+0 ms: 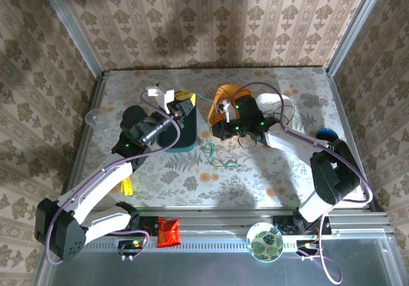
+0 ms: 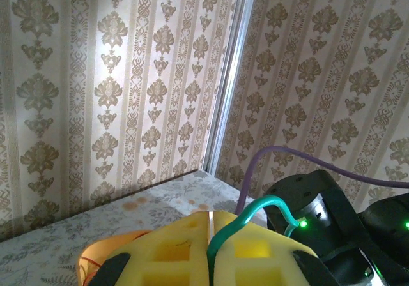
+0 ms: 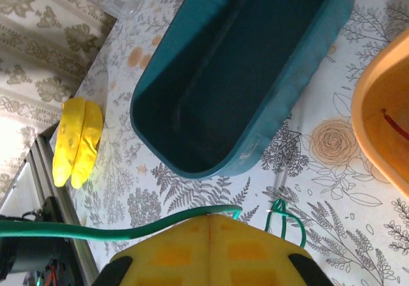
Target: Untangle the cables
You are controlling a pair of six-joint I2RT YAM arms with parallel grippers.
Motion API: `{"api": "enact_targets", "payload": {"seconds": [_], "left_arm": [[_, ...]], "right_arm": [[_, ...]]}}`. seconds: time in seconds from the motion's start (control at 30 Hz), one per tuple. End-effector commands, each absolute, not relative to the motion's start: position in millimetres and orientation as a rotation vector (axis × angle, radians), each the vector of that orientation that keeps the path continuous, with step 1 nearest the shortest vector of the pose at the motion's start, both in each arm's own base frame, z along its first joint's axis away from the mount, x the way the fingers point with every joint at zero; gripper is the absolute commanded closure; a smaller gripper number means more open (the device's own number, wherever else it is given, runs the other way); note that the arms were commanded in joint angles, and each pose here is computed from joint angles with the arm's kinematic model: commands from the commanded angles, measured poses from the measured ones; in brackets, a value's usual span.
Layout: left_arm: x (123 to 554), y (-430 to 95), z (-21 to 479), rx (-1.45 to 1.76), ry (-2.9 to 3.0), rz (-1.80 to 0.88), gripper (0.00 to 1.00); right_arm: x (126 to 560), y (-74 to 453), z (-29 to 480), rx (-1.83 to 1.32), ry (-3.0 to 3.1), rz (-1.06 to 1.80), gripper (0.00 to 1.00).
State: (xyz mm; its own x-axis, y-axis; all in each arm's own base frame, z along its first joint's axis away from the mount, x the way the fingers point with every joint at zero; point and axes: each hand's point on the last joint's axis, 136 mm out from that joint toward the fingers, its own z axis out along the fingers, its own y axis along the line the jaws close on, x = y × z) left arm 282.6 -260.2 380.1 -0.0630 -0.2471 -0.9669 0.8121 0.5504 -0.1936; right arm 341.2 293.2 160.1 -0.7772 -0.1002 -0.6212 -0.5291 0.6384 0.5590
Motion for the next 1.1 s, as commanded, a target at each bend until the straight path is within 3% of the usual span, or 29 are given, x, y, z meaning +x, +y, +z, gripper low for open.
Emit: {"api": "enact_targets", "payload": {"seconds": [0.0,0.17,0.27,0.4,0.73,0.93,1.07], "left_arm": [[277.6,-254.9,385.2,0.519,1.348,-0.972,1.00],[278.3,-251.2,382.9,0.522,1.364,-0.970,1.00],[280.2,-249.4,383.4,0.526,1.372,-0.960,1.00],[284.0,-248.5,382.7,0.526,1.380,-0.955,1.00],[288.1,-251.0,384.5,0.519,1.371,-0.980,1.00],[287.4,-253.2,384.2,0.519,1.371,-1.001,1.00],[287.0,-252.9,383.8,0.510,1.369,-1.010,1.00]], "right_arm": [[349.6,283.1,182.5,-0.437,2.242,0.965,0.98],[346.1,270.9,189.8,-0.443,2.233,0.883,0.97],[334.0,270.3,195.2,-0.516,2.240,0.893,0.64],[312.1,275.3,206.7,-0.637,2.211,0.967,0.53],[289.2,296.5,218.2,-0.748,2.176,1.131,0.51],[312.2,312.0,232.3,-0.666,2.101,1.189,0.52],[334.0,316.1,233.4,-0.552,2.067,1.187,0.59]]}}
